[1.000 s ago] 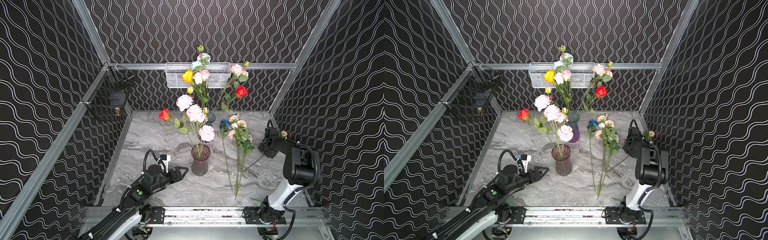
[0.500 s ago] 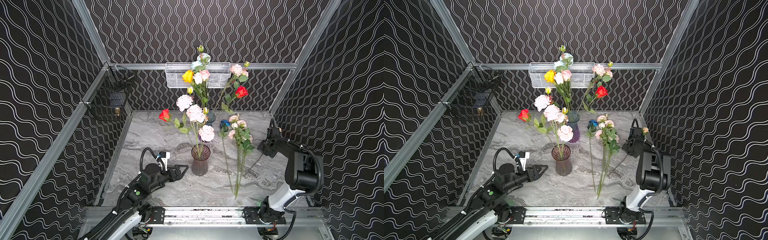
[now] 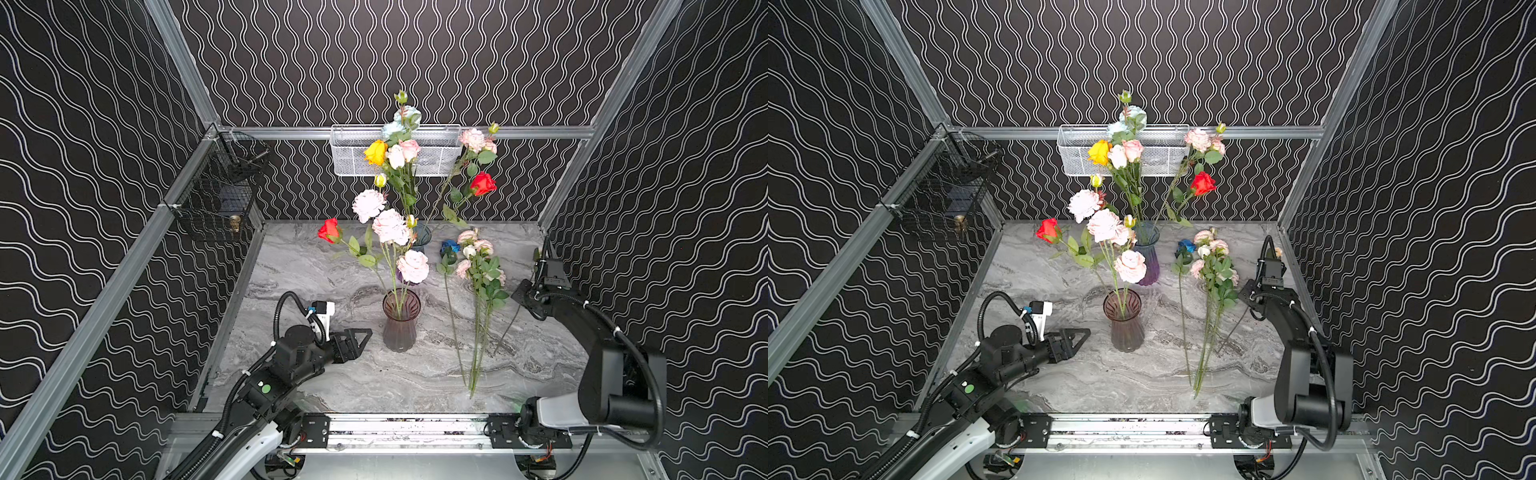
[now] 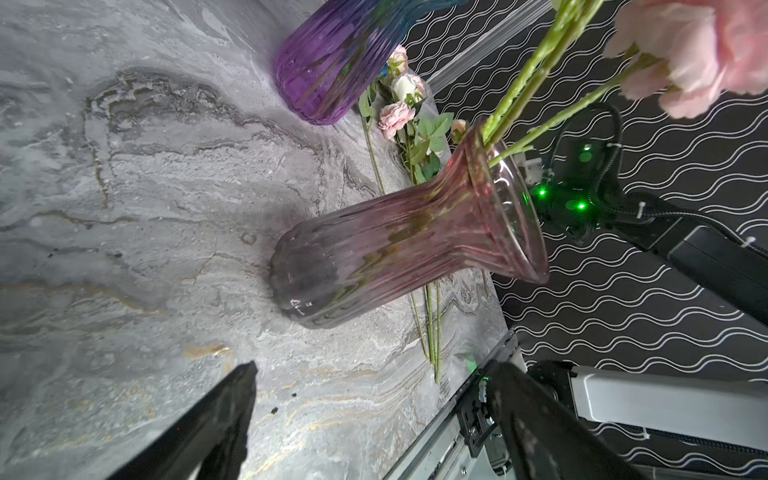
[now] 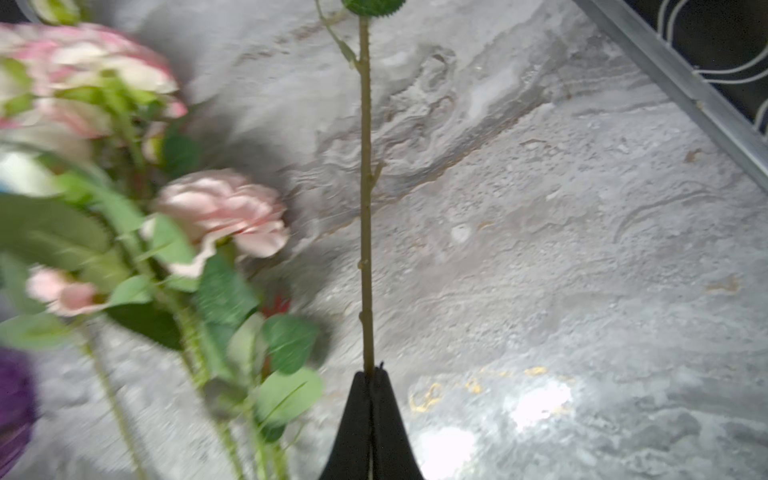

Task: Arrange flowers in a vase
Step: Pick up the flower from the middle-right of the table, then place the flower among the flowers.

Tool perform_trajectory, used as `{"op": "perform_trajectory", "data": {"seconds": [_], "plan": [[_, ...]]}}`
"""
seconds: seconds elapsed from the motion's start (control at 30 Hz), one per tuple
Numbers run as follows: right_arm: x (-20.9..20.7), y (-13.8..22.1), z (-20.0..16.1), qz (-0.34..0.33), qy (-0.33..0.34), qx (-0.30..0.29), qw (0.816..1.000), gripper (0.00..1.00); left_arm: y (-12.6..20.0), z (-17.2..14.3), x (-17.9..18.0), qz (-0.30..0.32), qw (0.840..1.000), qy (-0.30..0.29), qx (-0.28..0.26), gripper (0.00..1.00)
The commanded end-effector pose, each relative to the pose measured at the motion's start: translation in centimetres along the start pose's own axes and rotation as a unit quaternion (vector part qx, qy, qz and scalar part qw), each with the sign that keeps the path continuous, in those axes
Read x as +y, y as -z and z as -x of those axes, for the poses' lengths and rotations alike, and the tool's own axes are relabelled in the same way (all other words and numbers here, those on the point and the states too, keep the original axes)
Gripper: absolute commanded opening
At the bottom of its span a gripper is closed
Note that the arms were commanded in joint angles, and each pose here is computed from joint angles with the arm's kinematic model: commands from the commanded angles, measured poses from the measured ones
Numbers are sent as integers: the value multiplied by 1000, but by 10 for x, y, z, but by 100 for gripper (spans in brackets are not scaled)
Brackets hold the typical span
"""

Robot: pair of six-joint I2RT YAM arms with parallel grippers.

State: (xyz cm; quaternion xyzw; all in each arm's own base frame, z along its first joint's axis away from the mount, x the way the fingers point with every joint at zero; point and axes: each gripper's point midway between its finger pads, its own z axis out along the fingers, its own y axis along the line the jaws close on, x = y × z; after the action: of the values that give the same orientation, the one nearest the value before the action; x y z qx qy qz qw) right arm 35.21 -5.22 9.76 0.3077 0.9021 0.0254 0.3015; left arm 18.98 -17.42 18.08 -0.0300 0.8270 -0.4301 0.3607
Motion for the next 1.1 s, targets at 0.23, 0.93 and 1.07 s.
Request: {"op": "perform_trajectory", "data": {"seconds": [0.23, 0.93, 1.07], "plan": [[37, 13, -21, 68, 17, 8, 998, 0, 15, 5, 6, 23, 999, -13, -22, 92], [92, 7, -89, 118, 62, 82, 988, 0, 11, 2, 9, 26, 999, -18, -13, 93], [93, 5, -99, 125, 63, 100, 985, 0, 8, 1, 9, 19, 1000, -12, -18, 93]]}}
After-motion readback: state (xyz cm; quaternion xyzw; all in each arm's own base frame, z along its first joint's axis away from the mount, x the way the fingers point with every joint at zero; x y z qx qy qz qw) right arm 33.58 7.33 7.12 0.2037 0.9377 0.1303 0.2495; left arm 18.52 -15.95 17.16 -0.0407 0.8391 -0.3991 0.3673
